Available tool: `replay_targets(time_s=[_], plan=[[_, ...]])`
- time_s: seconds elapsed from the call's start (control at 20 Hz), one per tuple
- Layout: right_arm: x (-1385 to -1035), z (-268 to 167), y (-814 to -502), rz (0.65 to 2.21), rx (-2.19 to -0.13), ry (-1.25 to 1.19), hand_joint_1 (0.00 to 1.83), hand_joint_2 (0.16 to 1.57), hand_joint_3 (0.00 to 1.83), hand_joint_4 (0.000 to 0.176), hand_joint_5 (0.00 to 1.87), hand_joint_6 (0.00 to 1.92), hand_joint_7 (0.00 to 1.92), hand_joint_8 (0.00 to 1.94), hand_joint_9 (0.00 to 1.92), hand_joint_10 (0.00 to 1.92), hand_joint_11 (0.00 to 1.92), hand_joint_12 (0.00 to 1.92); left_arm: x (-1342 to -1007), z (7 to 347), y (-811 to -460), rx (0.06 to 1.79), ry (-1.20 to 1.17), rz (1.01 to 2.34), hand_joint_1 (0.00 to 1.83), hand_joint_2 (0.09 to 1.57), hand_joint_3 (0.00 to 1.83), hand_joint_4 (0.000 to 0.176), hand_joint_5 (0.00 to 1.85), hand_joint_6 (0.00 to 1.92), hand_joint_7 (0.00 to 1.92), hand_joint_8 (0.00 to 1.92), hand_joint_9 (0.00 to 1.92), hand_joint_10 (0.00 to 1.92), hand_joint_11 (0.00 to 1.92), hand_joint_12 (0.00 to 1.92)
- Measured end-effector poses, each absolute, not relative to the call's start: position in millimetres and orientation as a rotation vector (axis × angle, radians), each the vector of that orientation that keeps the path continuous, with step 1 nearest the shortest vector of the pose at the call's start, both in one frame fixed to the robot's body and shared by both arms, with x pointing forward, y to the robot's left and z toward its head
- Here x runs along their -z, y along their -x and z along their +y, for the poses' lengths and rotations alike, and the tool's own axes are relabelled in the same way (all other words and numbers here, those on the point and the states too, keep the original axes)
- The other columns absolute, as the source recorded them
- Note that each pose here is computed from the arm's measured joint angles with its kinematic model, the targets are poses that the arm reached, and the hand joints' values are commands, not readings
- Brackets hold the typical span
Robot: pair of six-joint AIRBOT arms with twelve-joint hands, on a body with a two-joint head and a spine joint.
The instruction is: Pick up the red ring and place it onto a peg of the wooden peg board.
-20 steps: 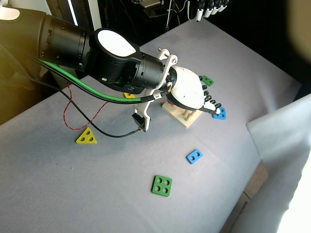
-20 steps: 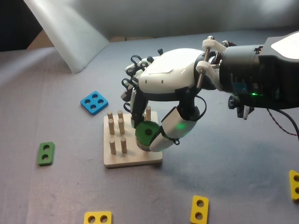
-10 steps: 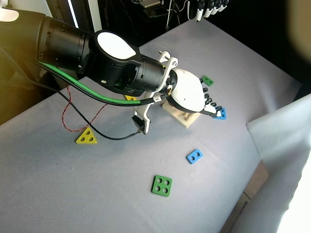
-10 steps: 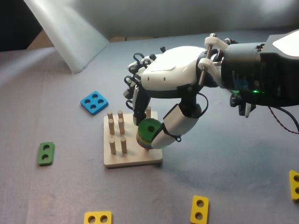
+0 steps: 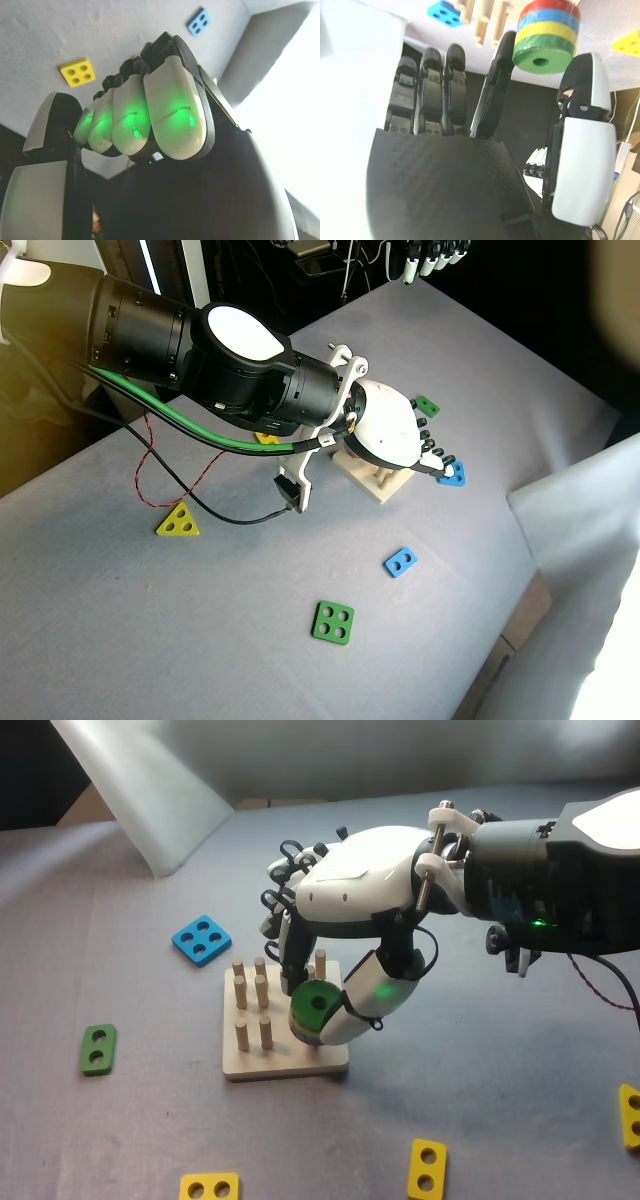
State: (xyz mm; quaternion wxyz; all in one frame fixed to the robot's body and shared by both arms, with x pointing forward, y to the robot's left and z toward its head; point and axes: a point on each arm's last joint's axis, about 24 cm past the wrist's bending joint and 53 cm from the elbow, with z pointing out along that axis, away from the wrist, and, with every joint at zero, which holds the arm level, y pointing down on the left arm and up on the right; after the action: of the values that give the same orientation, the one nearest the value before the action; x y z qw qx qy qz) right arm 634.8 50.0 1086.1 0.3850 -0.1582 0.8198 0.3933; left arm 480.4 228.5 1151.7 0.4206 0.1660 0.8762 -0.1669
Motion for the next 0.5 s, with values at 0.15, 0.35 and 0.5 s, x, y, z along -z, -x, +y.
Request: replay_targets(time_s=[0.15, 0.35, 0.5], plan=[[-1083, 52, -633, 2.093, -1.003, 0.407, 1.04, 1.08, 0.00, 0.176, 1.05, 0.86, 0.40, 0.00, 0.26, 0.01, 0.00, 0.09, -1152, 228, -480, 0.419, -0.416, 2.195, 0.82, 1.46, 0.00, 0.176, 1.38, 1.92, 1.57, 1.92, 1.67, 1.92, 1.78, 1.92], [-1075, 54, -629, 2.098, -0.987, 0.439, 0.59, 0.86, 0.00, 0.168, 0.59, 0.03, 0.22, 0.00, 0.08, 0.00, 0.00, 0.00, -1152, 230, -481, 0.414, -0.414, 2.195, 0.85, 1.46, 0.00, 0.176, 1.38, 1.92, 1.58, 1.92, 1.68, 1.92, 1.79, 1.92], [-1069, 53, -628, 2.110, -0.986, 0.440, 0.36, 0.73, 0.00, 0.106, 0.06, 0.00, 0.01, 0.00, 0.00, 0.00, 0.00, 0.00, -1153, 230, -481, 0.413, -0.413, 2.194, 0.83, 1.45, 0.00, 0.176, 1.37, 1.92, 1.56, 1.92, 1.67, 1.92, 1.78, 1.92]])
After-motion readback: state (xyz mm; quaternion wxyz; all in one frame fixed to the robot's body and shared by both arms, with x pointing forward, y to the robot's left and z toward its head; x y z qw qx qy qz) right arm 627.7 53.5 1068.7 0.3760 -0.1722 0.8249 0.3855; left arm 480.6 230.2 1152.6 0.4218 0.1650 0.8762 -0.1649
